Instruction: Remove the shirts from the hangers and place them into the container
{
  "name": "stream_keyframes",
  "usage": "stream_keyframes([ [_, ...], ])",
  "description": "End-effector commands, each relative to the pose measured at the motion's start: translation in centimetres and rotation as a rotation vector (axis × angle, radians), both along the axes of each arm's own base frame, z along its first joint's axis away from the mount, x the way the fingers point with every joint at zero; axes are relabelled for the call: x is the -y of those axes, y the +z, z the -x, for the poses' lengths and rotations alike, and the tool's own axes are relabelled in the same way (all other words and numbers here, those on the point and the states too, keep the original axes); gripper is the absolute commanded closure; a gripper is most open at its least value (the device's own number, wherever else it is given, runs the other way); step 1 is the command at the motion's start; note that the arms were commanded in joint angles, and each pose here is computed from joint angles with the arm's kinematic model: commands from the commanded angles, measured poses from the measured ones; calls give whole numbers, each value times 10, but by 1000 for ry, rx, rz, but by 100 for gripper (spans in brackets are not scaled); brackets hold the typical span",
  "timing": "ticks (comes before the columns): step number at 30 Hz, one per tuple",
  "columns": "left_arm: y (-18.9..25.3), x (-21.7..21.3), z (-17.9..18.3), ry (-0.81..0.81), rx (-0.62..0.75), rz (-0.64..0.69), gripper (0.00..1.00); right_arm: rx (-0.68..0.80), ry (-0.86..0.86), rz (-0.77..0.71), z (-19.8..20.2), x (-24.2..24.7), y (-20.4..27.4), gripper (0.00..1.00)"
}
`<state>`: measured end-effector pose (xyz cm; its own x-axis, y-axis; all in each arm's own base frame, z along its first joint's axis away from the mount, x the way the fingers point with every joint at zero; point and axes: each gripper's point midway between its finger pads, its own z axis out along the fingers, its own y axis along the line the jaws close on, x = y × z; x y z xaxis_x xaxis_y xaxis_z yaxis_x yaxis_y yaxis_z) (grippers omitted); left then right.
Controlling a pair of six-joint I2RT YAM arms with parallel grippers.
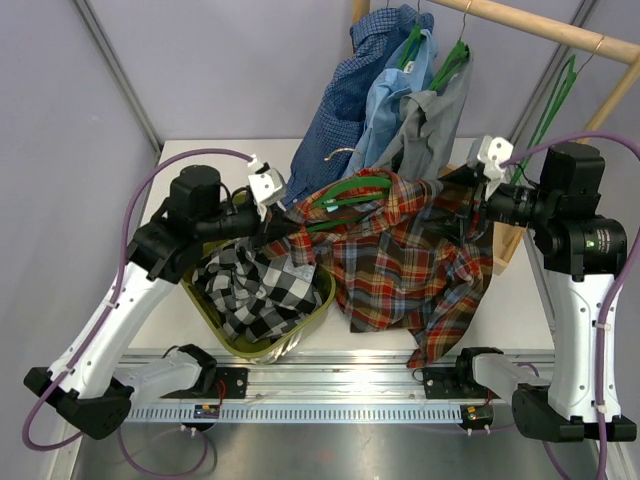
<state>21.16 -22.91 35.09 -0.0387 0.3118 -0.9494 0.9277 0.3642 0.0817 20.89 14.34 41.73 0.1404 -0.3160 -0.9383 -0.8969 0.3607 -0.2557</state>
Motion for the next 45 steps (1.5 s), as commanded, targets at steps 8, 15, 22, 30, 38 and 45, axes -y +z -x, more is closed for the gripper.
stream_keyframes([
  [8,48,27,-3,69,-226,312,100,-142,-339,-249,-17,15,78,4],
  [15,51,37,9,33,-285,334,100,-367,-274,-364,-10,-4,68,9],
  [22,51,45,21,-32,-293,358,100,-511,-400,-404,-49,-11,37,14],
  [30,52,44,30,-48,-294,382,100,-544,-397,-377,-65,-31,27,40],
  [38,42,44,31,-41,-285,353,100,-537,-261,-386,-53,-55,46,100],
  [45,16,48,21,-31,-292,274,100,-489,18,-408,-20,-88,90,100],
])
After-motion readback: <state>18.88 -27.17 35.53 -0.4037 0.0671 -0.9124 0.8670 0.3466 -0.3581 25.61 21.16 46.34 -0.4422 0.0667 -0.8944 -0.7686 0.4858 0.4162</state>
